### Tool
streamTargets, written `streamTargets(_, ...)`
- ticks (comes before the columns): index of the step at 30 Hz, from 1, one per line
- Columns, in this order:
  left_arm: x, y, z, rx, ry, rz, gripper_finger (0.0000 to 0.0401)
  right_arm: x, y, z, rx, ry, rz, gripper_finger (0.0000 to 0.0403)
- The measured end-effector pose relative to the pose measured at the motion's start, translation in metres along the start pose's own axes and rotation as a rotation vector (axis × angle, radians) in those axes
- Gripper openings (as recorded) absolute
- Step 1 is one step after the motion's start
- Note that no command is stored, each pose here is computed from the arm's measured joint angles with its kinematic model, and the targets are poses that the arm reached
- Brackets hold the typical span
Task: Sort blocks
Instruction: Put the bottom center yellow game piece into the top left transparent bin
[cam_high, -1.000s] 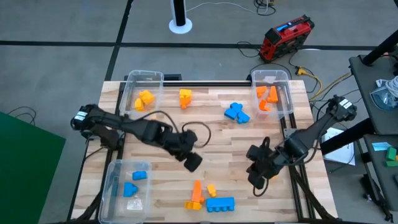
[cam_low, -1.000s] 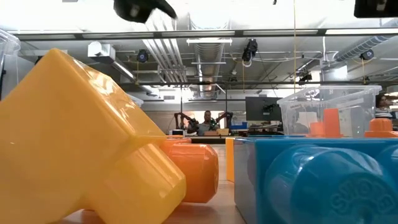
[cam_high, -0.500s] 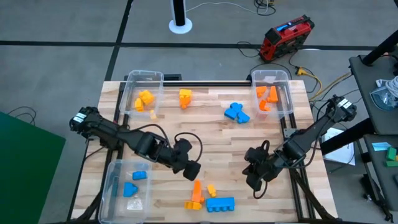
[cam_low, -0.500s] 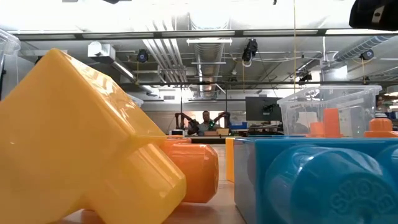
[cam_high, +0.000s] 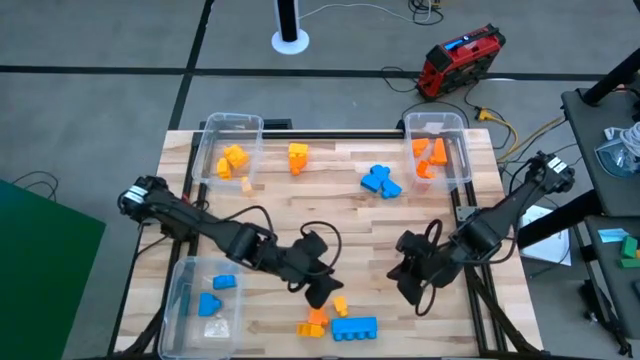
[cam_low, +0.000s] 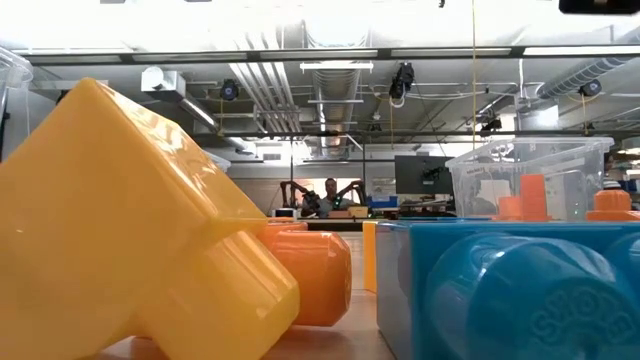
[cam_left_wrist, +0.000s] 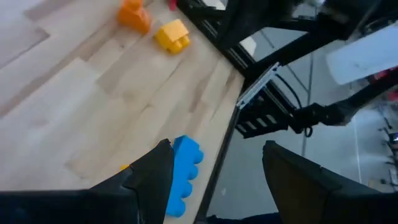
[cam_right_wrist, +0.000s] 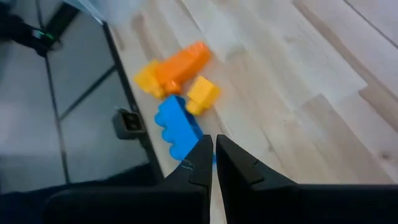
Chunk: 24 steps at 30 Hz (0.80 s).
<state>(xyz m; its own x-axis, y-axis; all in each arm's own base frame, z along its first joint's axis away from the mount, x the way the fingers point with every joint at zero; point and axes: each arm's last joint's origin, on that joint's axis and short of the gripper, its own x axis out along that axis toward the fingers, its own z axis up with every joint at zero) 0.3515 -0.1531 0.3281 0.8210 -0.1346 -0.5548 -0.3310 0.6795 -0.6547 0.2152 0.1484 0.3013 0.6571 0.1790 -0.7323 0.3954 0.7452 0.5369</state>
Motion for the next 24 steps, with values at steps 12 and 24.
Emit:
streamTargets(12,0.023,0.008,-0.008,-0.102,0.023,0.052,0.0221,0.032,0.015,-0.002,0.040,-0.010,0.000,0.0013)
streamTargets(24,0.063,0.013,-0.033,0.140,0.137,0.022,0.0171,0.021,0.002,-0.003,0.035,0.014,-0.102,0.0013)
